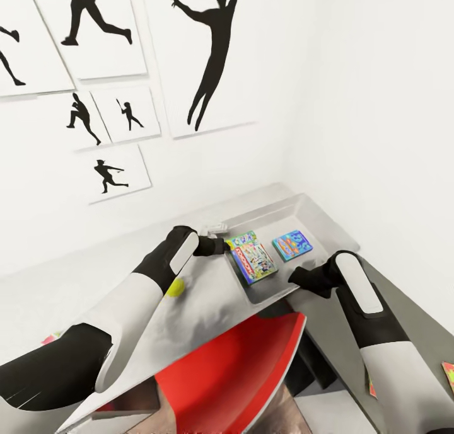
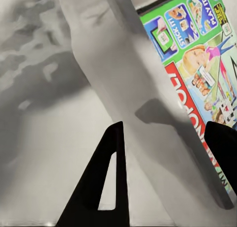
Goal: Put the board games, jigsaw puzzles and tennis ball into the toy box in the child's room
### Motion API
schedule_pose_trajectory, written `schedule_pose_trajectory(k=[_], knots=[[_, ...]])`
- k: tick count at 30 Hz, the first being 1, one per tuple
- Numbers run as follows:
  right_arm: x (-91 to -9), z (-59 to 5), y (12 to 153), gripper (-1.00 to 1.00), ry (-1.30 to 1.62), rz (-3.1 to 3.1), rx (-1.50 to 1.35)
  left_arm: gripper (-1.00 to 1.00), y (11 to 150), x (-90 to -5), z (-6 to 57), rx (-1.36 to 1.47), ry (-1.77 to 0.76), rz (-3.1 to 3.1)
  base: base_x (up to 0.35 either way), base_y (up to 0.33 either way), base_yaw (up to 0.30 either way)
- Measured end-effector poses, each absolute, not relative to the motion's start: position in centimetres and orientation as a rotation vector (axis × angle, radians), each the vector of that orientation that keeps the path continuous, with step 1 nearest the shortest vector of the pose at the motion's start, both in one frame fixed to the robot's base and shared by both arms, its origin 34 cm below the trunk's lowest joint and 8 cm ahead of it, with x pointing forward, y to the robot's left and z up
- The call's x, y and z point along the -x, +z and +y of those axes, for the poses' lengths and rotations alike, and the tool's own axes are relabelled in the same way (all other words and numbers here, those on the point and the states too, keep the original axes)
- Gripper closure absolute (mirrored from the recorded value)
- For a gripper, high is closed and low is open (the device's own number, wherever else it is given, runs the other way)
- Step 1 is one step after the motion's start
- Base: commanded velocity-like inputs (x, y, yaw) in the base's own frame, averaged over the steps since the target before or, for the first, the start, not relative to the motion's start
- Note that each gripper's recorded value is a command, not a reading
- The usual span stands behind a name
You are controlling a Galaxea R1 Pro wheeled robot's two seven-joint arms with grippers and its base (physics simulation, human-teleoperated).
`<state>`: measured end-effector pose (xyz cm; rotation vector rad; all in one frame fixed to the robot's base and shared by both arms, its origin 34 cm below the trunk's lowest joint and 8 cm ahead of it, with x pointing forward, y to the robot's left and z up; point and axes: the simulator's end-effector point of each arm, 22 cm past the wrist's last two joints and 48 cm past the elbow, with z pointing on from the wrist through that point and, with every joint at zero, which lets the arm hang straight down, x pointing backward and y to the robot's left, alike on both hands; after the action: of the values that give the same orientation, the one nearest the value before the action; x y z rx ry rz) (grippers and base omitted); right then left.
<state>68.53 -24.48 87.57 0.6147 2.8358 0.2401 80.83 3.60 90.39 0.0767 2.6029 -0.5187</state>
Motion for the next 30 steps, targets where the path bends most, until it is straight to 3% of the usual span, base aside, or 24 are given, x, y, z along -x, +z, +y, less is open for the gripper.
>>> schedule_pose_trajectory(k=[30], knots=[[-69.0, -24.6, 89.9, 1.00, 0.244, 2.794, -0.600, 1.00, 93.1, -81.2, 3.5, -0.084, -0.516, 2.560, -0.014, 0.053, 0.001]])
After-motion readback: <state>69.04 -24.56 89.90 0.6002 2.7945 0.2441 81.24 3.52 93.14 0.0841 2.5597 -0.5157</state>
